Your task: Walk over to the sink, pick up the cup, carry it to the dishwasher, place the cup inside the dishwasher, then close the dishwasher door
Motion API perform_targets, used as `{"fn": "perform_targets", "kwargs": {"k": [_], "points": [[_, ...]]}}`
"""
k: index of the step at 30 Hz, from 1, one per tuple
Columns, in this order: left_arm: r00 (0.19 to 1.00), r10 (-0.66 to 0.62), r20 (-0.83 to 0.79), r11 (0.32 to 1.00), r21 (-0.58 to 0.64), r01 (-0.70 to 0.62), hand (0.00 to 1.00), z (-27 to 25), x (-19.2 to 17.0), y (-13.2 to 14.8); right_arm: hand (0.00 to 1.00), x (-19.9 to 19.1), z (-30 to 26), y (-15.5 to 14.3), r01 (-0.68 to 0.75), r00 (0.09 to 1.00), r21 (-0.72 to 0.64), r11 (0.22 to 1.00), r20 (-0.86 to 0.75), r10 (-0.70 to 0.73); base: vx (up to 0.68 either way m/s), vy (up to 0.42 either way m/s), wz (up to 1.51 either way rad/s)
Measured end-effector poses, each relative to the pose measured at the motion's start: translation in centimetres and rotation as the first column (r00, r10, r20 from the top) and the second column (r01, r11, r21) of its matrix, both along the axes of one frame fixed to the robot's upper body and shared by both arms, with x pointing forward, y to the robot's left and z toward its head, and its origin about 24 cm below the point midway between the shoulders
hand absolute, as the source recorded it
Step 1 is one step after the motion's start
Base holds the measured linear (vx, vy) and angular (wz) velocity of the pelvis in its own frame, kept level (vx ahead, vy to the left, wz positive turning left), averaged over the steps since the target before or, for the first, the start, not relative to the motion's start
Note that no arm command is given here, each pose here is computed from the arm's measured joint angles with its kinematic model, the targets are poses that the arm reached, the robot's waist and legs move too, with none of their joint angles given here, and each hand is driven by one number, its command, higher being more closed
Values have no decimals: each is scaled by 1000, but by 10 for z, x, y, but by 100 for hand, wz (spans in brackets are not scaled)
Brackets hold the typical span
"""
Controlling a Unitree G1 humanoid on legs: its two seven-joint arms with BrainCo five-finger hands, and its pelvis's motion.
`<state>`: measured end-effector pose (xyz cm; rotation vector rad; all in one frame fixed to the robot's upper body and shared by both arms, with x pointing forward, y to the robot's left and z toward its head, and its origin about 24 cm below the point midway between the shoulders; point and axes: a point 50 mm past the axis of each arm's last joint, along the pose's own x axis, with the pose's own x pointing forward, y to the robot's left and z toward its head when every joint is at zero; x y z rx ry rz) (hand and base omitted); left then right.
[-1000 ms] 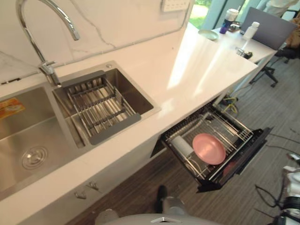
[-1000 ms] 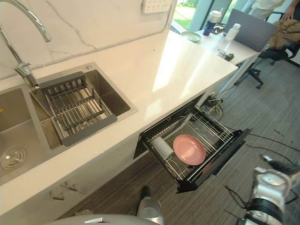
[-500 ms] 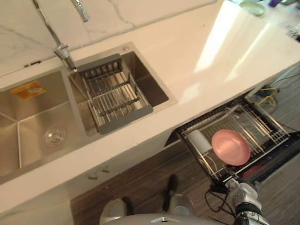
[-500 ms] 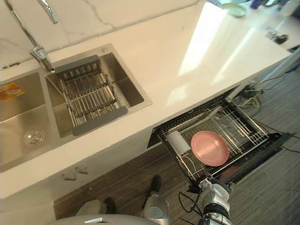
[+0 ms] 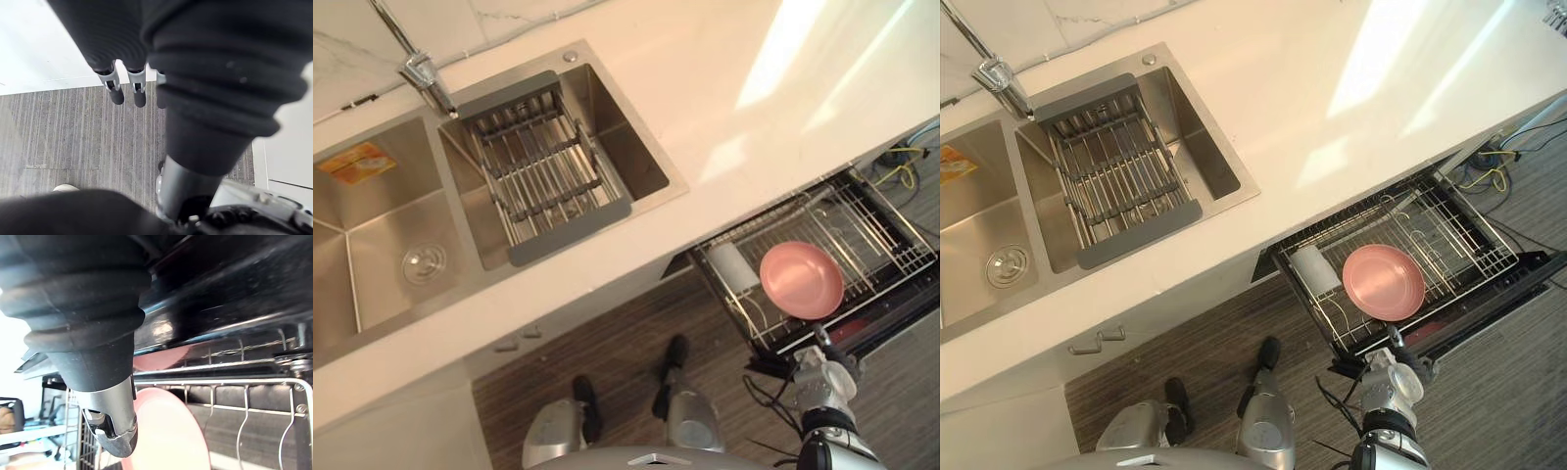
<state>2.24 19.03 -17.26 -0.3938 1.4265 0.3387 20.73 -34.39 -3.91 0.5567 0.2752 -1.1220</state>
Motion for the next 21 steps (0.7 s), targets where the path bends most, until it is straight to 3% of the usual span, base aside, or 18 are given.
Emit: {"fn": "perform_targets", "kwargs": {"k": [5,13,21], "points": [[999,41,14,998,-44,-40,0,-2,0,-12,0,32,31,19,-117,962,-69,991,240,130,-46,0,13],[995,99,2,993,-60,-99,0,-3,-5,-16,0,64,43,44,-374,873,-74,925,308,378,-26,-16,25],[987,160,13,986,-53,-159,0,-4,-9,-17,0,91,61,30,-365,833,20,931,452,318,-6,-36,50]]}}
